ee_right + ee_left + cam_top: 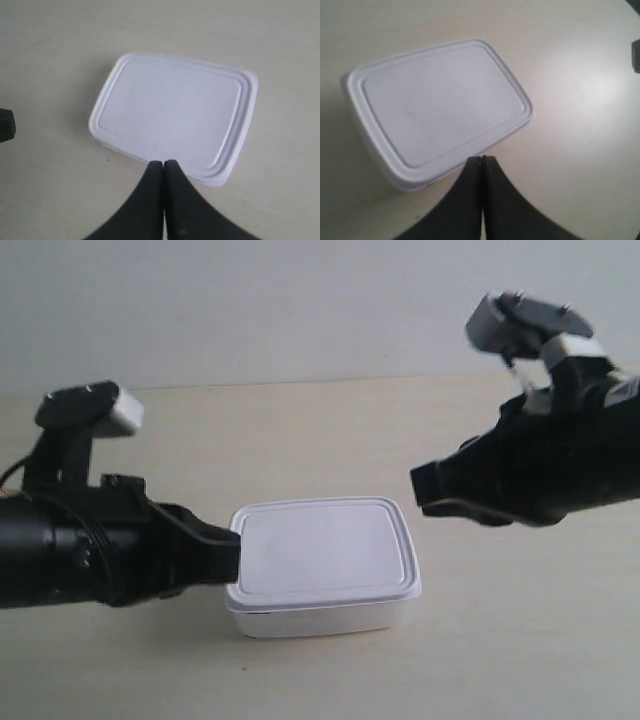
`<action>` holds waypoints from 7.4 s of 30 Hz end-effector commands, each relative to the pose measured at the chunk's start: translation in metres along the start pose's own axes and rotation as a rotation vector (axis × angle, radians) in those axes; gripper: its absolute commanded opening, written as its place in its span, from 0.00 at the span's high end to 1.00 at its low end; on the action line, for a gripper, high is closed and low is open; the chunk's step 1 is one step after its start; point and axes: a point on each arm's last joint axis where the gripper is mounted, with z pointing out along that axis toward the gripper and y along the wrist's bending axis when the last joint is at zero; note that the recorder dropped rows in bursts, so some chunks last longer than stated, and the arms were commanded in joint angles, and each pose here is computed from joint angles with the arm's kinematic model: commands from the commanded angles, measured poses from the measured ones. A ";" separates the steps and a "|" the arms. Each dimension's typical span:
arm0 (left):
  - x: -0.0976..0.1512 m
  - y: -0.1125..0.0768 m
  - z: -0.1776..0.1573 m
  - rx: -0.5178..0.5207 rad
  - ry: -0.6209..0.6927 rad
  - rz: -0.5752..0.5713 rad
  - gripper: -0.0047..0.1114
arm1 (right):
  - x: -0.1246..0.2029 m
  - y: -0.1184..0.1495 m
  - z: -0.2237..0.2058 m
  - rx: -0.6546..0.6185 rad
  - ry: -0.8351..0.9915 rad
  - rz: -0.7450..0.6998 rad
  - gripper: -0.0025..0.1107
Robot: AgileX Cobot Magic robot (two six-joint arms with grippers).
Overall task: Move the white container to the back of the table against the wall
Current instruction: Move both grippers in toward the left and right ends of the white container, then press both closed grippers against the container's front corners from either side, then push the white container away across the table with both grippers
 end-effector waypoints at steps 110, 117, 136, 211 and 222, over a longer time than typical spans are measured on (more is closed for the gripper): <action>0.034 0.031 0.122 -0.339 0.015 0.141 0.96 | 0.039 -0.012 0.148 0.164 0.106 0.052 0.98; 0.032 0.031 0.121 -0.343 -0.002 0.163 0.96 | 0.029 -0.010 0.162 0.157 0.105 0.052 0.98; 0.027 0.045 0.132 -0.381 -0.020 0.213 0.96 | 0.003 -0.033 0.165 0.176 0.076 0.086 0.98; -0.080 0.124 0.232 -0.417 -0.069 0.271 0.96 | -0.106 -0.126 0.250 0.208 -0.018 0.089 0.98; -0.101 0.135 0.232 -0.422 -0.111 0.246 0.96 | -0.123 -0.134 0.262 0.187 -0.033 0.087 0.98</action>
